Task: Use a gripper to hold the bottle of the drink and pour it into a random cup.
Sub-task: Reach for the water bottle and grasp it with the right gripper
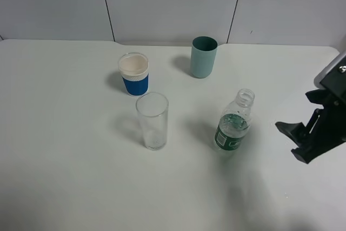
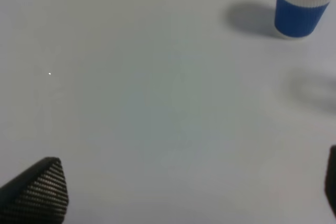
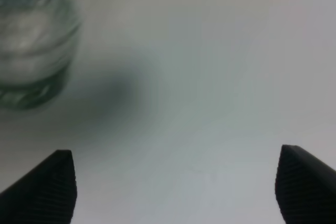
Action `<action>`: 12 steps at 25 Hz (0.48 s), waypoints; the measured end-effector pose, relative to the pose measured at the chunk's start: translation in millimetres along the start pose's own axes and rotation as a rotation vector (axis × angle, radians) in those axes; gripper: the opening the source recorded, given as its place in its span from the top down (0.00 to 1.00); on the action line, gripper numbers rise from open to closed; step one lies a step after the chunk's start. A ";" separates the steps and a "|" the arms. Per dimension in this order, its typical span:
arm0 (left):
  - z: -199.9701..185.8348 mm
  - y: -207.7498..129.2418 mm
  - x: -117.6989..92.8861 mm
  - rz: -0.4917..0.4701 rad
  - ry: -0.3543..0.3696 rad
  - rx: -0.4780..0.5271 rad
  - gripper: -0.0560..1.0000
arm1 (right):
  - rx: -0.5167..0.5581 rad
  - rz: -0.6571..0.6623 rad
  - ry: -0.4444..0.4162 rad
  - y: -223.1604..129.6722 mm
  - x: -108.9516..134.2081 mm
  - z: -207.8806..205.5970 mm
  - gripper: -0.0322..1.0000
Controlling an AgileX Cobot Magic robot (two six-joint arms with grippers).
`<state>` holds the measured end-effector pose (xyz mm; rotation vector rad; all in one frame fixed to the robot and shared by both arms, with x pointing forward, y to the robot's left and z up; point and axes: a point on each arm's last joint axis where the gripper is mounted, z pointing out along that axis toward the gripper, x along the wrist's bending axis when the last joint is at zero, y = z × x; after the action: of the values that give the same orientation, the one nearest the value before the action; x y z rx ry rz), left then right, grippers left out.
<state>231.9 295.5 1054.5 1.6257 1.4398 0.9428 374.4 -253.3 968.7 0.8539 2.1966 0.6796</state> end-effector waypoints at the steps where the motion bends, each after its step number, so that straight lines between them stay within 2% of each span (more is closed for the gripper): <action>1: 0.0 0.0 0.0 0.000 0.000 0.000 0.01 | -0.021 0.036 -0.013 1.8 -1.2 0.0 0.25; 7: 0.0 0.0 0.0 0.000 0.000 0.000 0.01 | -0.077 0.163 -0.003 -1.1 3.4 1.6 0.33; 12: 0.0 0.0 0.0 0.000 0.000 0.000 0.01 | -0.105 0.135 0.032 -1.4 10.3 2.0 0.34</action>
<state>231.9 295.5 1054.5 1.6257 1.4398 0.9428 369.6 -246.3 962.4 0.9486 2.1248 0.8708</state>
